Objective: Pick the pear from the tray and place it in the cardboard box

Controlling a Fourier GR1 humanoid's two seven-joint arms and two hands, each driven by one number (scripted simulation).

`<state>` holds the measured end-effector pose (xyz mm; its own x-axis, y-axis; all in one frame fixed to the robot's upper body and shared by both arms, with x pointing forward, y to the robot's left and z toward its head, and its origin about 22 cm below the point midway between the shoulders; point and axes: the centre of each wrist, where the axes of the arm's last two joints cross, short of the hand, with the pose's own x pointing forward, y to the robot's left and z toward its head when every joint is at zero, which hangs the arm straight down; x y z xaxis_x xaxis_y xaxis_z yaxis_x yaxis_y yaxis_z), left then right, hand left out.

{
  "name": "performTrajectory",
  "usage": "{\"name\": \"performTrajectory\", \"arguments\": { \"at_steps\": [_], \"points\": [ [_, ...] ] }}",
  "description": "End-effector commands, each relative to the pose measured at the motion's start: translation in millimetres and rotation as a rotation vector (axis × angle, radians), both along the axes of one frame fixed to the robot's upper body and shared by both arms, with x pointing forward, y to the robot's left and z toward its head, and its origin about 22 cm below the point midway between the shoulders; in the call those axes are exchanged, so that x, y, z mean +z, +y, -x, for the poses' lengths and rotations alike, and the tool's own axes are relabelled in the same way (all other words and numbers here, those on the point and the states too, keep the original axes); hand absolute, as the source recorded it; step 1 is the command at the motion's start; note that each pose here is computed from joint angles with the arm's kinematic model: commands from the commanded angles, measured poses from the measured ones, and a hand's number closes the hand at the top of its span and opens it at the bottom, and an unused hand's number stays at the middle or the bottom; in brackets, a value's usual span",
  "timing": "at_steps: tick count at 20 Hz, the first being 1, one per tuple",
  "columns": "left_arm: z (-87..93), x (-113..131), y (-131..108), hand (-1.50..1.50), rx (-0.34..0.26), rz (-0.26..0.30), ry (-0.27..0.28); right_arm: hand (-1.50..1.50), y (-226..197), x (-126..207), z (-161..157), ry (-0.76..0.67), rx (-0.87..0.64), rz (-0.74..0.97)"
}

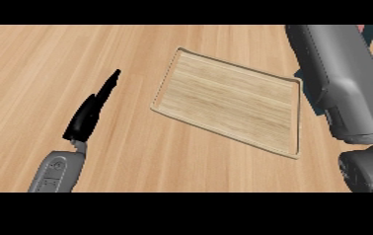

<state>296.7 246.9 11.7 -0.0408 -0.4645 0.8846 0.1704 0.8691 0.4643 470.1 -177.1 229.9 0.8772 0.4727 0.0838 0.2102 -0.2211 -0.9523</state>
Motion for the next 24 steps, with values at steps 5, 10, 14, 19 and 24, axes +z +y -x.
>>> {"name": "performTrajectory", "arguments": {
  "at_steps": [5, 10, 14, 19, 24],
  "points": [
    [-4.0, 0, 5, 0.0, 0.048, -0.008, 0.0, 1.5, 5, 36, -5, -0.107, -0.303, 0.008],
    [-0.3, -9, 4, 0.0, 0.064, 0.012, 0.019, 1.5, -6, 35, -8, -0.055, -0.344, -0.036],
    [5.8, -11, 23, 0.0, 0.077, 0.008, 0.015, 1.5, -41, 18, -10, -0.013, -0.412, -0.072],
    [16.5, -19, 27, 0.0, 0.098, 0.009, 0.027, 1.5, -65, -14, -6, 0.019, -0.436, -0.238],
    [21.5, -21, 33, 0.0, 0.092, 0.011, 0.03, -1.5, -90, -47, 1, -0.022, -0.392, -0.525]
  ]
}}
